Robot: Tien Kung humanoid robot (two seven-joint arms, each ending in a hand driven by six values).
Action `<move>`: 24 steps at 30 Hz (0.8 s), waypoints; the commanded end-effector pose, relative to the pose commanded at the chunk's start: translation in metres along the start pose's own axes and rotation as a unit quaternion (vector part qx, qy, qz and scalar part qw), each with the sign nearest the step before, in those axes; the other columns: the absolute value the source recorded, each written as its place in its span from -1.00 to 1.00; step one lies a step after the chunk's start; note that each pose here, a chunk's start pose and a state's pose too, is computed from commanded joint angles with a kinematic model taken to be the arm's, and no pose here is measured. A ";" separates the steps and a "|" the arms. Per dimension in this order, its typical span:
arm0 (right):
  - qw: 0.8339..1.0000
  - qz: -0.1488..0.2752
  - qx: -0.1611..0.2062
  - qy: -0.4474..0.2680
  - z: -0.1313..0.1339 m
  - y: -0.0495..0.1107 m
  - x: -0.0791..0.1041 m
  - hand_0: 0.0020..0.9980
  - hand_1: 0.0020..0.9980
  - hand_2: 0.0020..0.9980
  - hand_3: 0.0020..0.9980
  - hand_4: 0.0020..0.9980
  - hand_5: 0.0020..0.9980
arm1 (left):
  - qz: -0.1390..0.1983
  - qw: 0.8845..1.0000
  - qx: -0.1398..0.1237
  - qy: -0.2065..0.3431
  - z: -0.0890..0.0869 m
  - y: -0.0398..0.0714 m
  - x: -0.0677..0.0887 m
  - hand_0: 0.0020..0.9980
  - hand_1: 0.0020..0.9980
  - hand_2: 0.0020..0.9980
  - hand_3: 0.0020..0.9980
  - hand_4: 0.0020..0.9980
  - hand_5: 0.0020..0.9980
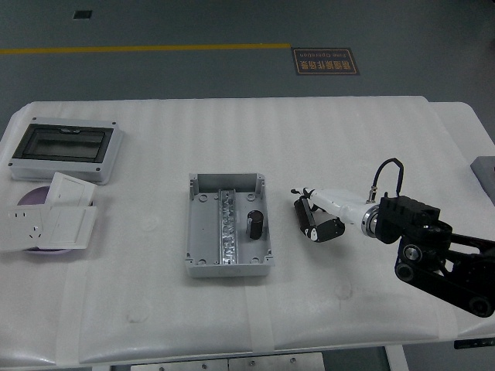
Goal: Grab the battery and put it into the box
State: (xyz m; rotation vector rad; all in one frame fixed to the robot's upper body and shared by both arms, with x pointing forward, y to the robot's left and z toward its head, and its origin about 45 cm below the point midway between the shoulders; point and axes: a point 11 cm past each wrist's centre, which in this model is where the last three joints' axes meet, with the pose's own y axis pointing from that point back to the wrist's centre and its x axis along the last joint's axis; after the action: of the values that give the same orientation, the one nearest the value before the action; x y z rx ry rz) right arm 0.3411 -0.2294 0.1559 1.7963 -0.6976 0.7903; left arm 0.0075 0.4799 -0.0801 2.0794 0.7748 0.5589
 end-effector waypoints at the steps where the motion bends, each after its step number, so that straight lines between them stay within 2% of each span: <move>1: 1.000 0.001 0.000 0.001 0.000 0.000 0.000 0.35 0.46 0.69 0.99 0.11 -0.59 | 0.000 1.000 0.000 0.000 0.000 0.000 0.000 0.31 0.22 0.09 0.19 -0.15 -0.91; 9: 1.000 -0.011 0.000 0.007 0.001 0.001 -0.005 0.35 0.44 0.66 0.96 0.09 -0.61 | 0.001 1.000 -0.001 -0.001 0.001 0.000 0.001 0.31 0.21 0.09 0.19 -0.15 -0.91; 10: 1.000 -0.011 0.001 0.007 0.001 0.001 -0.005 0.32 0.41 0.59 0.92 0.08 -0.60 | 0.001 1.000 -0.001 -0.001 0.001 0.001 0.001 0.31 0.21 0.09 0.19 -0.15 -0.91; 21: 1.000 -0.010 0.004 0.008 0.000 0.000 -0.007 0.32 0.43 0.62 0.93 0.07 -0.60 | 0.003 1.000 -0.003 -0.001 0.001 0.001 0.002 0.31 0.21 0.09 0.19 -0.15 -0.92; 24: 1.000 -0.005 0.005 0.007 -0.001 0.000 -0.005 0.31 0.42 0.56 0.93 0.06 -0.58 | 0.003 1.000 -0.005 -0.001 0.002 0.000 0.001 0.31 0.21 0.09 0.19 -0.15 -0.92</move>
State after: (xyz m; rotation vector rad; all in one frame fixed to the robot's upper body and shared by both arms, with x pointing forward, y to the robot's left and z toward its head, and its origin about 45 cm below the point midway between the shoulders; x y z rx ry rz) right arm 0.3378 -0.2285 0.1526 1.7994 -0.6771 0.8005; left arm 0.0095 0.4795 -0.0806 2.0741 0.7627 0.5623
